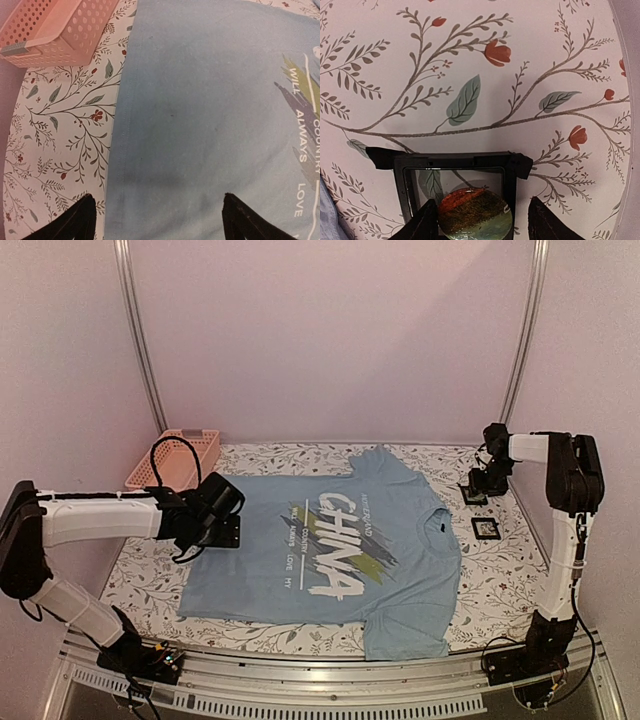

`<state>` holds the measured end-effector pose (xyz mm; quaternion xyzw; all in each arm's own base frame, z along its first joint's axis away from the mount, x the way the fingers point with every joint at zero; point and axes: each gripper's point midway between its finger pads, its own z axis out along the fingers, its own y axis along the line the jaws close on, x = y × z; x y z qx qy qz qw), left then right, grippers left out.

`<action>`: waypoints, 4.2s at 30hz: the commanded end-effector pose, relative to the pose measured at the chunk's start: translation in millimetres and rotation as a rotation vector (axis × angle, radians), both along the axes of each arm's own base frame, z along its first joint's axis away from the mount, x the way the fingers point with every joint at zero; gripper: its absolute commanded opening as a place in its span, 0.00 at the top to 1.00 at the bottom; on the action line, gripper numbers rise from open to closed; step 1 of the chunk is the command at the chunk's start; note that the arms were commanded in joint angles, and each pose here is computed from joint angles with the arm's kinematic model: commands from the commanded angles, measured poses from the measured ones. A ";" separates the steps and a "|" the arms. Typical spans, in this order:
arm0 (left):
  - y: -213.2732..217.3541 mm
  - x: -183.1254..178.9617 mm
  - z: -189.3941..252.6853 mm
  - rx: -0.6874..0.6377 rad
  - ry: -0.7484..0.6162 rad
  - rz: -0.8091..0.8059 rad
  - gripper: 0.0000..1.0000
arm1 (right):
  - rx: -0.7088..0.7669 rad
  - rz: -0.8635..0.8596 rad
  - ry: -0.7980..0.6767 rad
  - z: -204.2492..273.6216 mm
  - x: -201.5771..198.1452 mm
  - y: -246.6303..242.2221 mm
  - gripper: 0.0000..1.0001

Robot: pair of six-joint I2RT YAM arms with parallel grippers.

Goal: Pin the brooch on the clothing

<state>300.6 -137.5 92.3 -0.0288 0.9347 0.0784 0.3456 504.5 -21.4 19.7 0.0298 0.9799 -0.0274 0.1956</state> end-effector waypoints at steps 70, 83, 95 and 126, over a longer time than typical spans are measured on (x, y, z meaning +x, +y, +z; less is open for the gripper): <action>-66.3 37.0 92.0 -0.151 -0.234 -0.291 0.13 | 0.129 0.366 -0.297 139.1 -20.1 130.1 0.61; -138.3 5.3 198.9 -0.135 -0.557 -0.848 0.19 | 0.330 1.114 -0.347 197.7 -166.1 355.7 0.60; -171.7 -122.9 198.7 0.552 -1.135 -1.564 0.23 | 0.468 1.359 -0.187 208.4 -277.1 405.0 0.60; -206.7 -161.2 152.1 1.067 -1.046 -1.859 0.52 | 0.487 1.568 -0.085 221.8 -366.6 445.2 0.60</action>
